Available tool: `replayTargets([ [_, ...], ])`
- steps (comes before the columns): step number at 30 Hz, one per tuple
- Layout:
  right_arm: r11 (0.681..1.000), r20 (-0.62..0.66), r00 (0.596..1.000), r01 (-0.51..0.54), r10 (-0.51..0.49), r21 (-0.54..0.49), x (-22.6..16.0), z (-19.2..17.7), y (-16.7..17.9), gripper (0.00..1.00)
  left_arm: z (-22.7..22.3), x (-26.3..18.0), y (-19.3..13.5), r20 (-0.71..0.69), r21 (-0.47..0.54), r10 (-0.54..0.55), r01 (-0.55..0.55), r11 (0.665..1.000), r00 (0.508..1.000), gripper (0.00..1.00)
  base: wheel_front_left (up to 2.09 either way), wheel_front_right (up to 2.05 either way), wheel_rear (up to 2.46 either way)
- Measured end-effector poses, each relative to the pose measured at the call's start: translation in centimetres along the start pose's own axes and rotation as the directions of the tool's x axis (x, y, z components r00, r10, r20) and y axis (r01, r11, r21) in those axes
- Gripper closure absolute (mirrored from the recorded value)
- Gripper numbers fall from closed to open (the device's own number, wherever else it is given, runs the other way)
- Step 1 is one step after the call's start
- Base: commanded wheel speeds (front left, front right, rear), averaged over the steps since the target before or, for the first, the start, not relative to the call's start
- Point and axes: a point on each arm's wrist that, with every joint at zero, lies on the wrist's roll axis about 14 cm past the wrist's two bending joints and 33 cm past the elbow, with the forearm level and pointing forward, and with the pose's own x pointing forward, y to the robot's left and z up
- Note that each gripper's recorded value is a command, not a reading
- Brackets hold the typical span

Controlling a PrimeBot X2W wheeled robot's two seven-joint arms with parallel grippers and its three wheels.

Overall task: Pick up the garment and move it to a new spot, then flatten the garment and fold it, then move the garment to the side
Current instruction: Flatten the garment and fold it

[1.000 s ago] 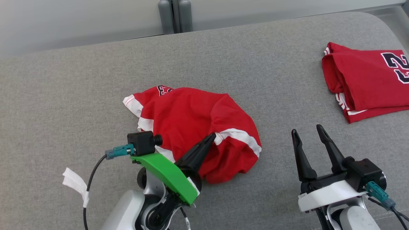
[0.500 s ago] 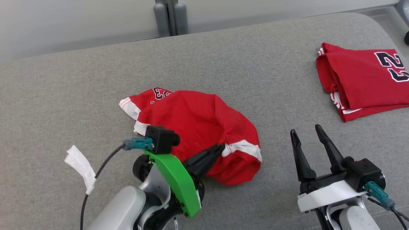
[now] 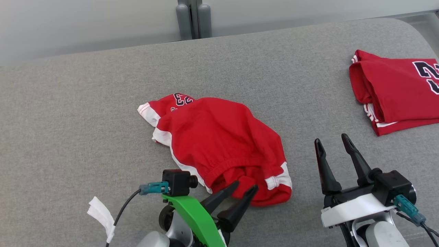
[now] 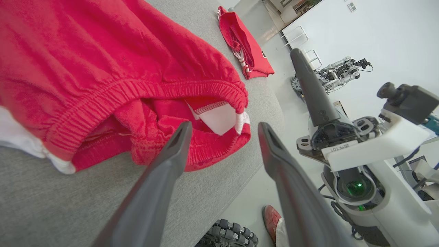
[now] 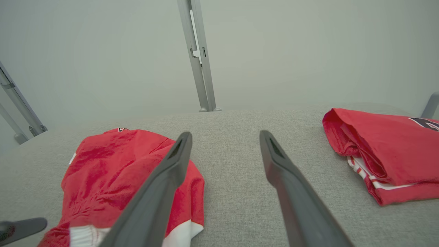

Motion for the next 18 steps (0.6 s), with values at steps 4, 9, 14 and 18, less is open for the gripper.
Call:
replayTargets([
  [4, 1.000, -0.001, 1.000, -0.008, 0.008, 0.003, 0.0, 0.0, 0.3, 0.00, -0.8, 0.2, -0.2, -0.027, -0.009, -0.003, 0.003, 1.000, 1.000, 0.00, 0.00, 0.00, 0.00],
  [9, 1.000, -0.005, 1.000, 0.005, -0.005, -0.004, -0.1, -0.1, -0.2, 0.00, -1.5, 1.0, -1.1, -0.055, 0.064, -0.034, 0.037, 0.997, 0.998, 0.00, 0.00, 0.00, 0.00],
  [14, 0.998, -0.007, 0.998, 0.057, -0.057, -0.031, -0.3, -0.1, -2.3, 0.00, -1.9, 2.5, -2.5, -0.089, 0.204, -0.084, 0.101, 0.974, 0.992, 0.00, 0.00, 0.00, 0.00],
  [18, 0.993, -0.011, 0.995, 0.101, -0.101, -0.056, -0.7, 0.0, -4.0, 0.00, -3.7, 3.6, -2.9, -0.159, 0.258, -0.099, 0.139, 0.956, 0.982, 0.00, 0.00, 0.00, 0.00],
])
